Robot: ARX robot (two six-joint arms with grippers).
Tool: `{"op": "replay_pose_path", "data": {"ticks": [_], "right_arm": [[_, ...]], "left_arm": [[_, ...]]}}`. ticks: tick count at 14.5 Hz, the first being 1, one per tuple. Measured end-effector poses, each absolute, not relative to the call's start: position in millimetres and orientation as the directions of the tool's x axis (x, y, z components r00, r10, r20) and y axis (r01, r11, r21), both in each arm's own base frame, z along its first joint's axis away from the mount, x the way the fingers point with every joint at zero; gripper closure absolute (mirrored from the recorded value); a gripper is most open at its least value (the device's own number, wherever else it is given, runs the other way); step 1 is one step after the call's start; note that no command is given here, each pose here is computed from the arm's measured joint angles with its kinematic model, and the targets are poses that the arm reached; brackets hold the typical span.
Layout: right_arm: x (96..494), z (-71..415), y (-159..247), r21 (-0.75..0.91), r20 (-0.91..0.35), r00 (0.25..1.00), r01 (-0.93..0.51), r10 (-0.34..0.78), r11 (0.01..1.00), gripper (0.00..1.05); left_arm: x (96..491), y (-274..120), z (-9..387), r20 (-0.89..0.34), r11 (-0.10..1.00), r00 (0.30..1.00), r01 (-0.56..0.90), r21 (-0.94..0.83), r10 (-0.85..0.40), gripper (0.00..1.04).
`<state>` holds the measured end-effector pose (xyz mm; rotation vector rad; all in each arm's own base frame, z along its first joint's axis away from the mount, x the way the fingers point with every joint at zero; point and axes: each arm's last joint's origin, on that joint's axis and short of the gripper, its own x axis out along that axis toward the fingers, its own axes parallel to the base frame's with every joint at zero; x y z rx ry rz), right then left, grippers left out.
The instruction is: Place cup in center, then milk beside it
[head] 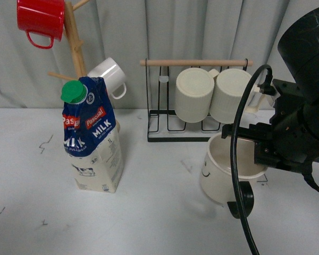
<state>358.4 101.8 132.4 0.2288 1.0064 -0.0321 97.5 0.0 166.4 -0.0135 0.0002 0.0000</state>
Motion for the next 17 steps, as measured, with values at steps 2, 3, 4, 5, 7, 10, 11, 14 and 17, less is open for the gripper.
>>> {"op": "replay_pose_path", "data": {"ticks": [2,3,4,5,7,10,11,14,17], "right_arm": [[364.6,128.5,106.1,0.196,-0.84,0.536,0.163,0.08,0.967,1.02],[366.7,125.3,108.8,0.2,-0.845,0.529,0.175,0.079,0.964,1.02],[368.2,122.0,109.9,0.204,-0.849,0.523,0.187,0.078,0.961,1.02],[368.8,118.7,112.5,0.205,-0.853,0.516,0.193,0.078,0.96,1.02],[370.7,119.0,113.0,0.211,-0.852,0.518,0.202,0.079,0.956,0.91],[371.8,123.3,112.2,0.213,-0.825,0.562,0.208,0.061,0.955,0.58],[366.7,130.0,110.2,0.204,-0.794,0.606,0.204,0.04,0.958,0.47],[348.1,183.8,110.2,0.245,-0.399,0.916,0.068,0.037,0.967,0.11],[286.3,138.8,62.2,0.033,-0.144,0.989,0.018,-0.013,0.999,0.5]], "left_arm": [[97.5,0.0,166.4,0.0,1.0,1.0,0.0,-0.014,0.0,0.07],[97.5,0.0,166.4,0.0,1.0,1.0,0.0,-0.014,0.0,0.07],[97.5,0.0,166.4,-0.001,1.0,1.0,0.0,-0.014,0.0,0.07],[97.5,0.0,166.4,0.0,1.0,1.0,0.0,-0.014,0.0,0.07],[97.5,0.0,166.4,0.0,1.0,1.0,0.0,-0.014,0.0,0.07],[97.5,0.0,166.4,0.0,1.0,1.0,0.0,-0.014,0.0,0.07],[97.5,0.0,166.4,0.0,1.0,1.0,0.0,-0.014,0.0,0.07],[97.5,0.0,166.4,0.0,1.0,1.0,0.0,-0.014,0.0,0.07],[97.5,0.0,166.4,-0.001,1.0,1.0,0.0,-0.014,0.0,0.07]]}}
